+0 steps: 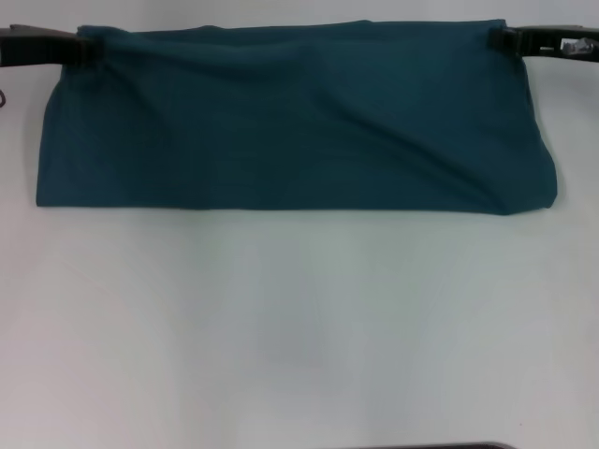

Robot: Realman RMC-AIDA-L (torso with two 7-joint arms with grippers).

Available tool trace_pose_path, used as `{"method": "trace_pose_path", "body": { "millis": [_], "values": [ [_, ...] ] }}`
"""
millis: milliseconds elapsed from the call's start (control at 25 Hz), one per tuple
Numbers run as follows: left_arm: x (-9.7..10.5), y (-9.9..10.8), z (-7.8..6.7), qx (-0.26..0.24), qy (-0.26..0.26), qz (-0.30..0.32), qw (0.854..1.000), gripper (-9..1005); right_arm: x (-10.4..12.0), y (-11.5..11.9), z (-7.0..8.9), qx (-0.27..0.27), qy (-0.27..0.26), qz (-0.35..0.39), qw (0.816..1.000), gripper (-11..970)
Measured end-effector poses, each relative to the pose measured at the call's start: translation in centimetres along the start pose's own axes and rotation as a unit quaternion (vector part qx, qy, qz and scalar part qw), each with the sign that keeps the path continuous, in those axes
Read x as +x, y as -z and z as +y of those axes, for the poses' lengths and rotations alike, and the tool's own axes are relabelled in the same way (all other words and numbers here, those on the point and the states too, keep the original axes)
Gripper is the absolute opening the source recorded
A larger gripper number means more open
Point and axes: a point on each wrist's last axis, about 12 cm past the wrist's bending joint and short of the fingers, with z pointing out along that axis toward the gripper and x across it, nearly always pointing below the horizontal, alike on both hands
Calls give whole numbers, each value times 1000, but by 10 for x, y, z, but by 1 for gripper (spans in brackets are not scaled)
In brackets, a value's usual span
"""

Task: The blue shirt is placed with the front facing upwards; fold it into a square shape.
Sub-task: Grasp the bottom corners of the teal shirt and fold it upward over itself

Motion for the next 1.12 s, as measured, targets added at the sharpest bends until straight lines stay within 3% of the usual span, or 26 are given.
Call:
{"method": "trace_pose_path", "body": {
  "millis": [1120],
  "values": [
    [-23,-7,0,-37,-14,-27,999,41,-26,-5,2,15,6,-35,999,51]
  ]
}}
